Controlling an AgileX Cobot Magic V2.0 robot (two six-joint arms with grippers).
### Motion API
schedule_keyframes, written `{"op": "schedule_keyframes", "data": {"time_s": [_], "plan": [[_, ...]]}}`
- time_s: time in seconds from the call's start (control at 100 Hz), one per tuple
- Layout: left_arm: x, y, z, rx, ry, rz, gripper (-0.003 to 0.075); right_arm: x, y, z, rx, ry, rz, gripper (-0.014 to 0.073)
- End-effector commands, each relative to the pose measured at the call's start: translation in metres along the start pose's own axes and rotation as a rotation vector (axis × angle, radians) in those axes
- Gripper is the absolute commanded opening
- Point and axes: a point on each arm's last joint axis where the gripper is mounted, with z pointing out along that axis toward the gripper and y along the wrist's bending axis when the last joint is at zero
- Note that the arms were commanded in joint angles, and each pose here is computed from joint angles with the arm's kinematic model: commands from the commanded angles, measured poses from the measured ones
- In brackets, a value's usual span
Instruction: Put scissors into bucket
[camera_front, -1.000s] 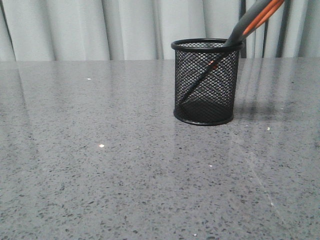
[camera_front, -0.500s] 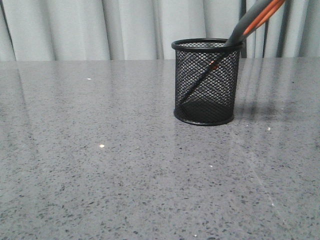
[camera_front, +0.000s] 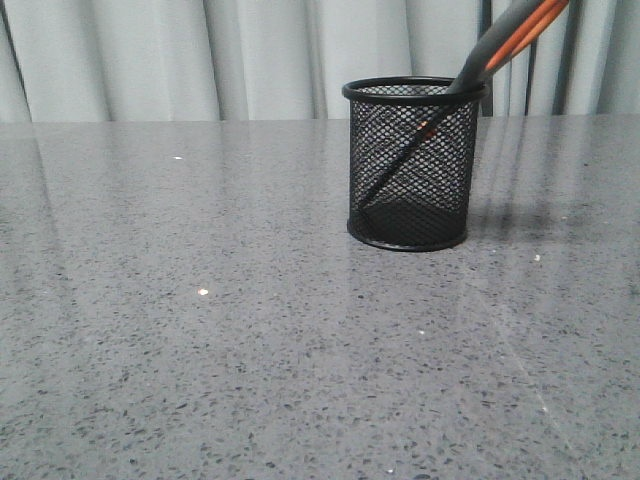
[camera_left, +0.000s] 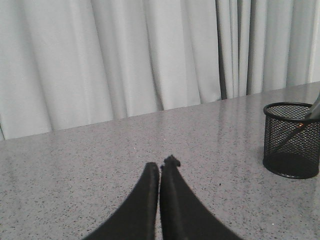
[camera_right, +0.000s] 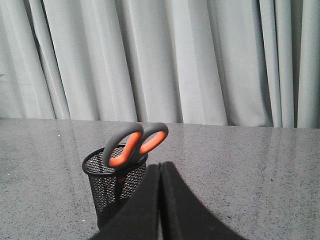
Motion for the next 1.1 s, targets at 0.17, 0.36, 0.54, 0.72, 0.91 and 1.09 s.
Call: {"op": "schedule_keyframes", "data": {"time_s": [0.17,0.36,0.54,0.72,0.91,1.09], "plan": [[-0.012,0.004,-0.003,-0.045,-0.078,0.011,-0.002,-0.016,0.0,0.0,0.011,-0.105,-0.002,-0.0066],[0.013,0.014,0.002,-0.183,-0.025,-0.106,-0.002,-0.016,0.0,0.0,0.011,-0.105,-0.002,-0.0066],[0.051,0.019,0.005,-0.291,0.048,-0.147,-0.002,-0.016,0.0,0.0,0.011,-0.105,-0.002,-0.0066],[0.069,0.022,0.005,-0.341,0.053,-0.149,-0.002,-0.016,0.0,0.0,0.011,-0.105,-0.002,-0.0066],[0.069,0.023,0.005,-0.366,0.054,-0.134,-0.002,-0.016,0.0,0.0,0.011,-0.105,-0.002,-0.0066],[0.069,0.023,0.005,-0.371,0.056,-0.134,-0.002,-0.016,0.0,0.0,0.011,-0.105,-0.002,-0.0066]]}}
